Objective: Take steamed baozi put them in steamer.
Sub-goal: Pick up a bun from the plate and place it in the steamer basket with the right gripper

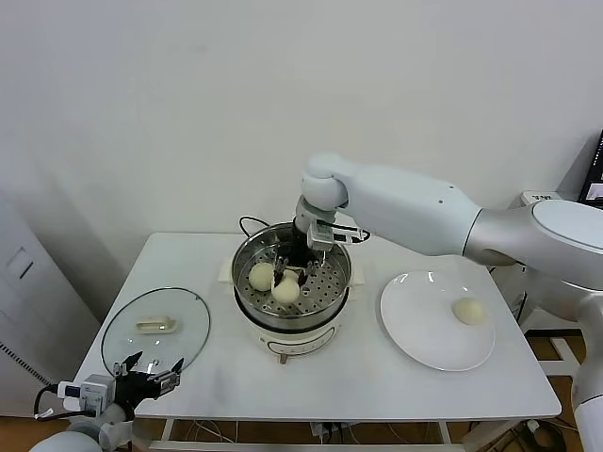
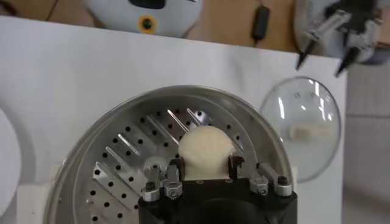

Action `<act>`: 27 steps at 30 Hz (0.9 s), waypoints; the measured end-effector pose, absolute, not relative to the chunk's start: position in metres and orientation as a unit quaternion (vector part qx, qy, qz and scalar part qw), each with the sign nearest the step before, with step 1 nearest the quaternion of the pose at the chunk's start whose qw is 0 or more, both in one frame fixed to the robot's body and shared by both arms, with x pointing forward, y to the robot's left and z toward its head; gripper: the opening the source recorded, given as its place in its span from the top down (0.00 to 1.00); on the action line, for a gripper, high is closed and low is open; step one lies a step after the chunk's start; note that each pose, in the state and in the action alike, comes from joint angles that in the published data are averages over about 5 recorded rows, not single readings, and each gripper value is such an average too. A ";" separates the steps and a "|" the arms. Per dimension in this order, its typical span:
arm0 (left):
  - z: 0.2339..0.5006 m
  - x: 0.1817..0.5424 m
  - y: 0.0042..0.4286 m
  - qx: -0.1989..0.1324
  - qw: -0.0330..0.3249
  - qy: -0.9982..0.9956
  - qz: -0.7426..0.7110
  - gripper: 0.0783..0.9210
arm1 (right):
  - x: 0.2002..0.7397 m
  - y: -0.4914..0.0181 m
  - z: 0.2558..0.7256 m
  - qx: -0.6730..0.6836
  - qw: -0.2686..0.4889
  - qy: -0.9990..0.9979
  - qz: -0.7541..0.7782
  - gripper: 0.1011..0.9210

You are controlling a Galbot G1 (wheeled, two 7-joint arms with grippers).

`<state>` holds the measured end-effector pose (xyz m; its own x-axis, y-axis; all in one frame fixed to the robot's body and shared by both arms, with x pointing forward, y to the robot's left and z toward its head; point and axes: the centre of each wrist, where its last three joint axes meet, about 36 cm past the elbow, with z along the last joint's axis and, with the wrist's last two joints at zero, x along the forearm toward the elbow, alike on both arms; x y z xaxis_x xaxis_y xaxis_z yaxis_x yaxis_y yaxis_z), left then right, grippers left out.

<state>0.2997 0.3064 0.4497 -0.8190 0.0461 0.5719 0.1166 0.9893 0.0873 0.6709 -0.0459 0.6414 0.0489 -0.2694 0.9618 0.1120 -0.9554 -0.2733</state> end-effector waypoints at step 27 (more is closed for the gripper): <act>0.451 0.299 0.306 -0.043 0.296 -0.952 -0.059 0.12 | 0.665 -0.044 0.625 -0.689 0.145 0.037 -0.709 0.13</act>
<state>0.2992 0.3062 0.4505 -0.8207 0.0465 0.5694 0.1169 0.9893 0.0877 0.6648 -0.0438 0.6254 -0.0082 -0.2569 0.9664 0.1547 -0.9551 -0.2526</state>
